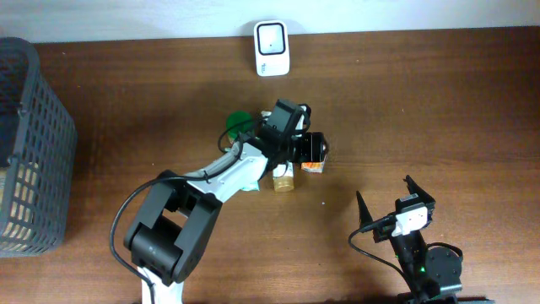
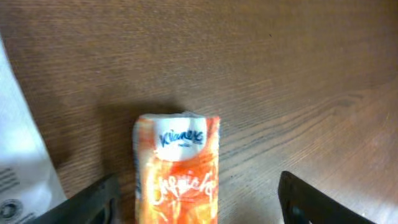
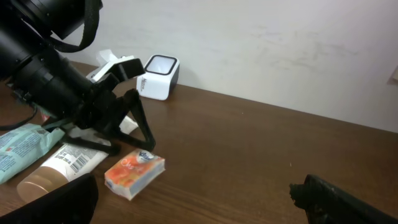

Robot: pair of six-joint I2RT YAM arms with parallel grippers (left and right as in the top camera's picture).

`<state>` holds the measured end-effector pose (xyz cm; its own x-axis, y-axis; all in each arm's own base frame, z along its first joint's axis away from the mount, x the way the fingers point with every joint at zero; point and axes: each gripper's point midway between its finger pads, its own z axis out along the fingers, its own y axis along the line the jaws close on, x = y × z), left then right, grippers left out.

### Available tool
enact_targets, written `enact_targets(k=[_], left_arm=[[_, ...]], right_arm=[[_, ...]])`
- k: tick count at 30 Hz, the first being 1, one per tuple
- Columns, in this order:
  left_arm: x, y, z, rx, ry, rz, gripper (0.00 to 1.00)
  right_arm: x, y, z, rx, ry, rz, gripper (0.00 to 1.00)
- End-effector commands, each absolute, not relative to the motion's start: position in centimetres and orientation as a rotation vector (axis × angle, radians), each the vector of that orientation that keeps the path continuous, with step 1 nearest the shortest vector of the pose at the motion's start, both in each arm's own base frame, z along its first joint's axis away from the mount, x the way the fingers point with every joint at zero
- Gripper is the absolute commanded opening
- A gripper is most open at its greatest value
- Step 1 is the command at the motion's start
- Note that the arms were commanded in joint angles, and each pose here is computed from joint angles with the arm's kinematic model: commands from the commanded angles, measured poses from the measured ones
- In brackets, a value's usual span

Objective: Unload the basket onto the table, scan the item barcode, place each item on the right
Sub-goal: 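Carry the Kleenex pack out and set it right of the tube, then reach the left gripper into the basket and grasp the beige bag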

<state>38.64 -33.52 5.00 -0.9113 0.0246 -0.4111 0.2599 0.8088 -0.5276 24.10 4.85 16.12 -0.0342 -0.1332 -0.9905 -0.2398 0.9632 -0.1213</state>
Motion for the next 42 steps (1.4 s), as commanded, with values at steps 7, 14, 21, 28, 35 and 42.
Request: enact_targets(k=[7,14,21,28,35,42], left_arm=[[39.5,-31.5,11.3,0.378,2.461,-0.848,0.84],[42.0,-21.8,21.6,0.214,2.283,-0.774,0.9],[40.9,-12.4,32.9,0.166,1.992,-0.613,0.85],[37.2,7.1,38.9,-0.331,1.805,-0.016,0.98],[30.8,24.9,41.6,-0.714,1.569,0.354,1.0],[28.7,32.8,32.6,-0.912,1.78,0.453,1.0]], right_arm=[[24.1,4.9,15.8,-0.284,1.615,0.099,0.98],[24.1,4.9,15.8,-0.284,1.615,0.099,0.98],[24.1,4.9,15.8,-0.284,1.616,0.098,0.98],[24.1,4.9,15.8,-0.284,1.616,0.098,0.98],[24.1,4.9,15.8,-0.284,1.616,0.098,0.98],[24.1,4.9,15.8,-0.284,1.616,0.098,0.99]])
